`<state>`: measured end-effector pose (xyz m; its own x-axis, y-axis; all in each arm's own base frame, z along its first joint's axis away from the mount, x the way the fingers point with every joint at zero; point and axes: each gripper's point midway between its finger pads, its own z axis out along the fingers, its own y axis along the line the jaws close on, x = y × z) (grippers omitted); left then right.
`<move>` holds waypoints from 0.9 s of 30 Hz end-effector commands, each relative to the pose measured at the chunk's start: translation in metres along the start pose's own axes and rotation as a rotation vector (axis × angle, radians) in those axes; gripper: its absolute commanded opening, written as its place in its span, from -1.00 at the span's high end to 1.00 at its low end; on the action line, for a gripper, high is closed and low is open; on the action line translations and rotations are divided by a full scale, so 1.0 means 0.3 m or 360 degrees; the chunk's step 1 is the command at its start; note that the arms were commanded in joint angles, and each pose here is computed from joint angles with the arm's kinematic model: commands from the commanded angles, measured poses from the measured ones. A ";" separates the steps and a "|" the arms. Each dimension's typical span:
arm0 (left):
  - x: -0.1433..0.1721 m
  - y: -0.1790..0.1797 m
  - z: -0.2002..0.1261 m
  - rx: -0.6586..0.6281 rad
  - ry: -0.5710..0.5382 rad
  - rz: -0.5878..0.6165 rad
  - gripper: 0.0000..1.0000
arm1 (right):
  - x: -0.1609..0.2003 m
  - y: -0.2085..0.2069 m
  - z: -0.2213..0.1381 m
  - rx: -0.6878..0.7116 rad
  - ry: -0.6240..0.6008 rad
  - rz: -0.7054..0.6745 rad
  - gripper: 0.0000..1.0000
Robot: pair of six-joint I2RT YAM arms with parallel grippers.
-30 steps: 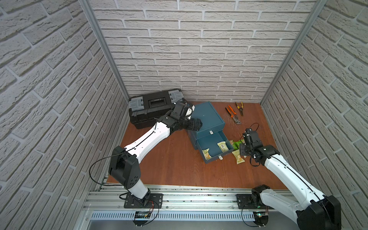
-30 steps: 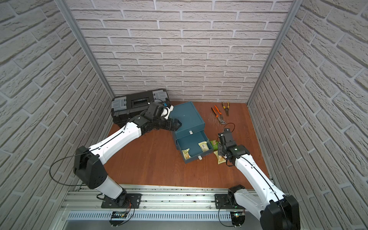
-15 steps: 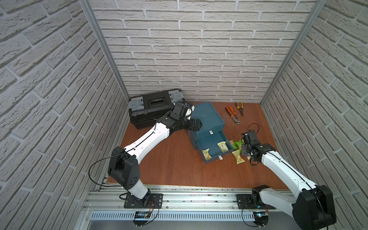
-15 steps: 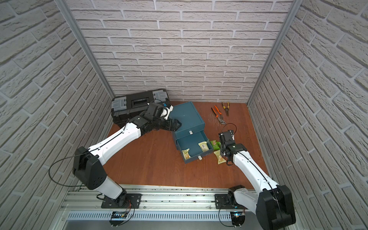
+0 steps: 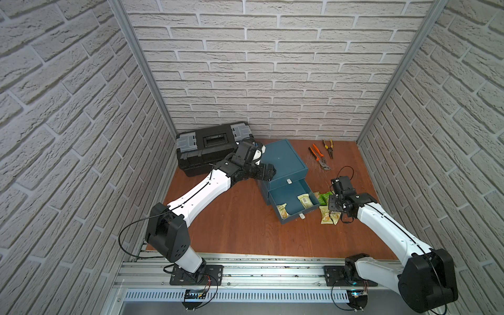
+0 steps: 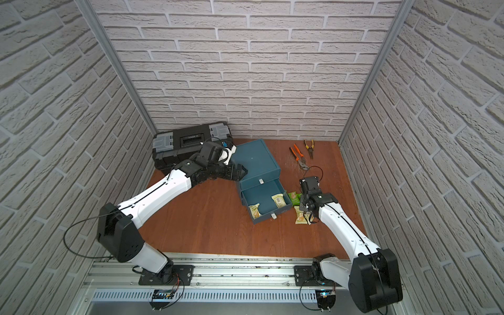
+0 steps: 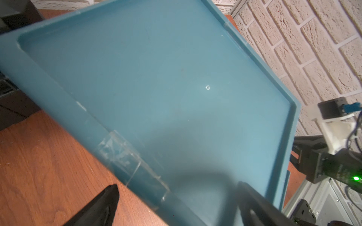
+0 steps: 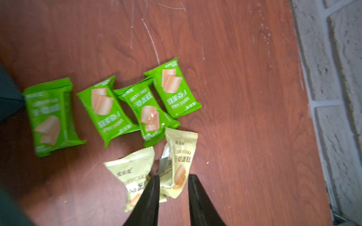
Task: Take the cookies out of the drawer
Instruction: Place the cookie at the center of the board, then pick up the cookie from the drawer.
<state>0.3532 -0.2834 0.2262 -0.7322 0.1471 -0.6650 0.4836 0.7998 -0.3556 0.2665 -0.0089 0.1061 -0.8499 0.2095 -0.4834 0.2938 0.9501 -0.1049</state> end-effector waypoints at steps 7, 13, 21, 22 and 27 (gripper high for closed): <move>0.050 0.038 0.006 -0.0042 0.0071 -0.0009 -0.97 | -0.107 0.173 -0.375 -0.0715 -0.0303 0.0038 0.07; 0.049 0.037 0.032 -0.0029 0.0080 -0.0028 -0.97 | -0.075 0.378 -0.441 -0.1058 -0.0214 -0.0037 0.08; 0.059 0.029 0.034 -0.0031 0.0097 -0.0018 -0.97 | 0.015 0.606 -0.358 -0.1029 -0.0159 -0.0315 0.10; 0.064 0.031 0.038 -0.0033 0.0104 -0.0017 -0.97 | 0.022 0.621 -0.345 -0.1014 -0.0166 -0.0352 0.10; 0.074 0.036 0.060 -0.0039 0.0136 -0.0018 -0.97 | 0.053 0.661 -0.282 -0.0956 -0.0143 -0.0464 0.09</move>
<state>0.3549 -0.2849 0.2240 -0.7376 0.1405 -0.6605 0.4822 0.7944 -0.3695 0.2630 0.1982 0.1532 -0.8422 -0.0608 -0.5357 -0.2411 0.9312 0.2733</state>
